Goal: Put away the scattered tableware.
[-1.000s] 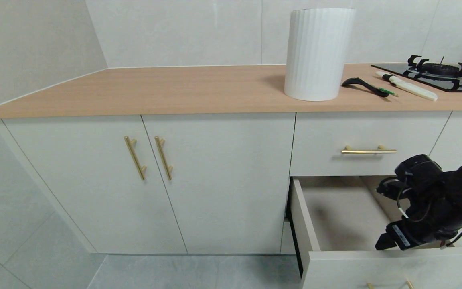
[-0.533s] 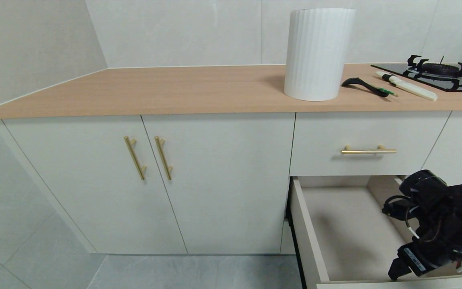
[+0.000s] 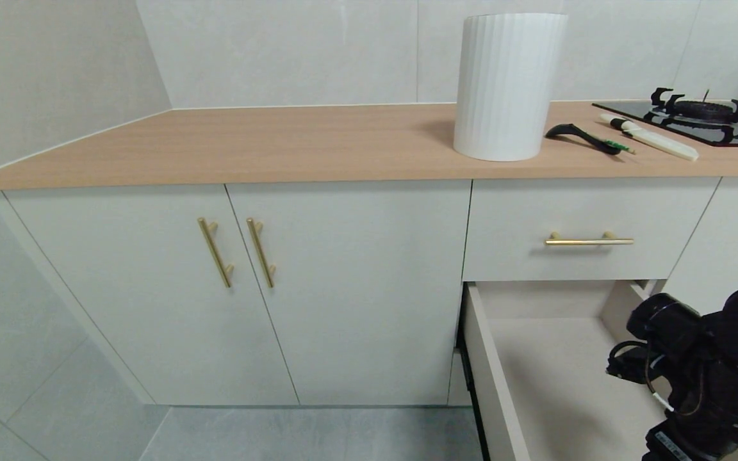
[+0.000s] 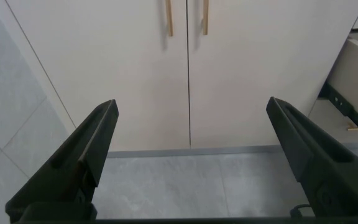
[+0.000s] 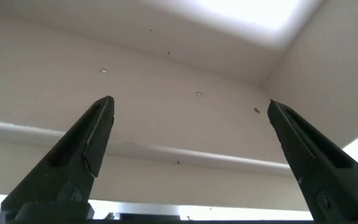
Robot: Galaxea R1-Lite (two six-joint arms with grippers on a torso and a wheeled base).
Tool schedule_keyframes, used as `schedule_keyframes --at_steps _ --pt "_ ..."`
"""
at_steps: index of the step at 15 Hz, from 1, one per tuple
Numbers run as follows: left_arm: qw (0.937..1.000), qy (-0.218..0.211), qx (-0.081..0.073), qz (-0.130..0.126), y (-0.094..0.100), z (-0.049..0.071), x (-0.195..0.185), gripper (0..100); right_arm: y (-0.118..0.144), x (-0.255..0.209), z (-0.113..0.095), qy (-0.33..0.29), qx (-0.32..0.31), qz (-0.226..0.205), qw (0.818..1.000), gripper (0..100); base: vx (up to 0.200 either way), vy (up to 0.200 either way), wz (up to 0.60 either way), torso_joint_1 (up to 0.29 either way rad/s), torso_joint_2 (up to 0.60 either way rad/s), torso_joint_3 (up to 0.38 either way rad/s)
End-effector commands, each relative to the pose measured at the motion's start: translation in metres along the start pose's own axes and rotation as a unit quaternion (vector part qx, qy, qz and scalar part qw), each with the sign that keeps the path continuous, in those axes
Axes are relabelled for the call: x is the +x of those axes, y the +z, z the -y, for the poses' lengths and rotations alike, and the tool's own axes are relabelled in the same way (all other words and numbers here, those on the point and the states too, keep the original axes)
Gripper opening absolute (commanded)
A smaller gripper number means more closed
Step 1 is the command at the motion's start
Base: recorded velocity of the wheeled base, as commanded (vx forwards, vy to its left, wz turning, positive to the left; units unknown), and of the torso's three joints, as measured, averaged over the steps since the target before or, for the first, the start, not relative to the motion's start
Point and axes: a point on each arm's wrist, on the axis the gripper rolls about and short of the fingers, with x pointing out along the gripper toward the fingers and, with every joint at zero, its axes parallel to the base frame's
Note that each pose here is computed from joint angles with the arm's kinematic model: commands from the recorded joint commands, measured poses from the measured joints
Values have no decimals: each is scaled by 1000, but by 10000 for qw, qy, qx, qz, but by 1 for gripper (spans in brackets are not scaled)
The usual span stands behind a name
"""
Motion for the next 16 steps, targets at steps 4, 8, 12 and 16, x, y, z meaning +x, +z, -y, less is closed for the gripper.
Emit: schedule_keyframes --at_steps 4,8,12,16 --pt "10000 1 -1 -11 0 0 0 100 -2 -38 6 41 171 957 9953 100 0 0 0 0 0 0" --pt "10000 2 0 -4 0 0 0 100 -25 -99 23 281 719 2557 9637 100 0 0 0 0 0 0" --pt "10000 2 0 -4 0 0 0 100 -55 -133 26 108 877 3548 9308 100 0 0 0 0 0 0" --pt "10000 2 0 -4 0 0 0 100 -62 -140 26 66 882 3737 9233 100 0 0 0 17 -204 -278"
